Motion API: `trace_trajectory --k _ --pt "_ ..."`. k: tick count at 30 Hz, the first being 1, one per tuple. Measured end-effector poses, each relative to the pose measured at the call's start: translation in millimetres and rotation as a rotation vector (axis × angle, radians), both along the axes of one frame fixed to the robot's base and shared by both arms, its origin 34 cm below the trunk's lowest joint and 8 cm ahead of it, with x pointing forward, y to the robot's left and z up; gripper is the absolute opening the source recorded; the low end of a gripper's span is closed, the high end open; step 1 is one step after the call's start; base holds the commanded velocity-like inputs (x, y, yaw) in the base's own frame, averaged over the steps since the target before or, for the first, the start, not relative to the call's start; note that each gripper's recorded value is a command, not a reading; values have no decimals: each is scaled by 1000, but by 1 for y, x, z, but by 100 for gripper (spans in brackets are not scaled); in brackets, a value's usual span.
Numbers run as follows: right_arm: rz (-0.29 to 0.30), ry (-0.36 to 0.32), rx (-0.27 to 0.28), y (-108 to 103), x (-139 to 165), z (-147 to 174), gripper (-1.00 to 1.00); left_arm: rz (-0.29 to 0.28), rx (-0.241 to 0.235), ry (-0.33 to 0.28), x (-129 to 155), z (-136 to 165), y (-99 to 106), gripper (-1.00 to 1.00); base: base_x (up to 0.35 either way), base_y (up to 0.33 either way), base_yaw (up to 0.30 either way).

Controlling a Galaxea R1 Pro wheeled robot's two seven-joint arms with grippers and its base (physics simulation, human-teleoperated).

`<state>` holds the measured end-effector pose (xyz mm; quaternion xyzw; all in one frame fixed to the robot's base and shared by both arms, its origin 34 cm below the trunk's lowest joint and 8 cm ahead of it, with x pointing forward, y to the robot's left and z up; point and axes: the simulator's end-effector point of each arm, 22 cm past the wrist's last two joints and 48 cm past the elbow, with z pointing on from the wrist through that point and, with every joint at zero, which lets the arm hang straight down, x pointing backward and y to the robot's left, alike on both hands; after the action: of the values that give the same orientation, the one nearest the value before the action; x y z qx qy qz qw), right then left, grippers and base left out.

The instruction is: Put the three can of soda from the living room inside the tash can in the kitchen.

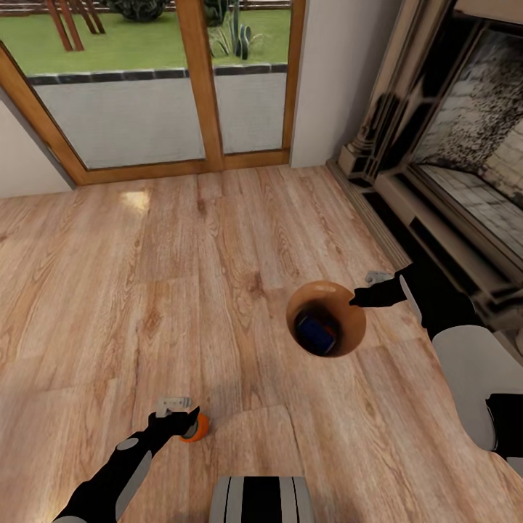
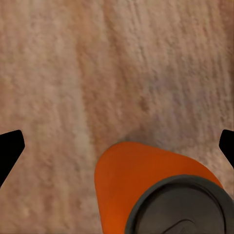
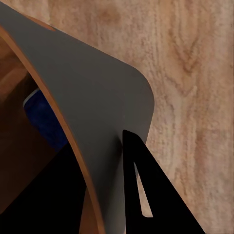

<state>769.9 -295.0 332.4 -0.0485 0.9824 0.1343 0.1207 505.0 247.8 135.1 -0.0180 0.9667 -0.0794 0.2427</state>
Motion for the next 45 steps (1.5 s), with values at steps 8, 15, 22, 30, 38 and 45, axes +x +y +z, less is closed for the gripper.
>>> trace_trajectory --k 8,15,22,30,38,45 --pt "0 0 1 0 0 0 -100 0 0 -2 1 0 0 100 0 0 0" --pt "0 -11 -2 0 5 4 -100 0 1 -1 0 0 0 100 0 0 0" --pt "-1 -45 2 0 20 19 -100 1 1 2 -1 -1 0 100 0 0 0" --pt "1 -80 2 0 33 34 -100 1 2 9 -4 -2 0 100 0 0 0" --pt "7 -117 1 2 43 46 -100 0 2 11 -5 -3 0 100 0 0 0" --pt "25 -147 27 22 50 56 -100 -25 -2 13 -6 -3 -7 100 0 0 0"
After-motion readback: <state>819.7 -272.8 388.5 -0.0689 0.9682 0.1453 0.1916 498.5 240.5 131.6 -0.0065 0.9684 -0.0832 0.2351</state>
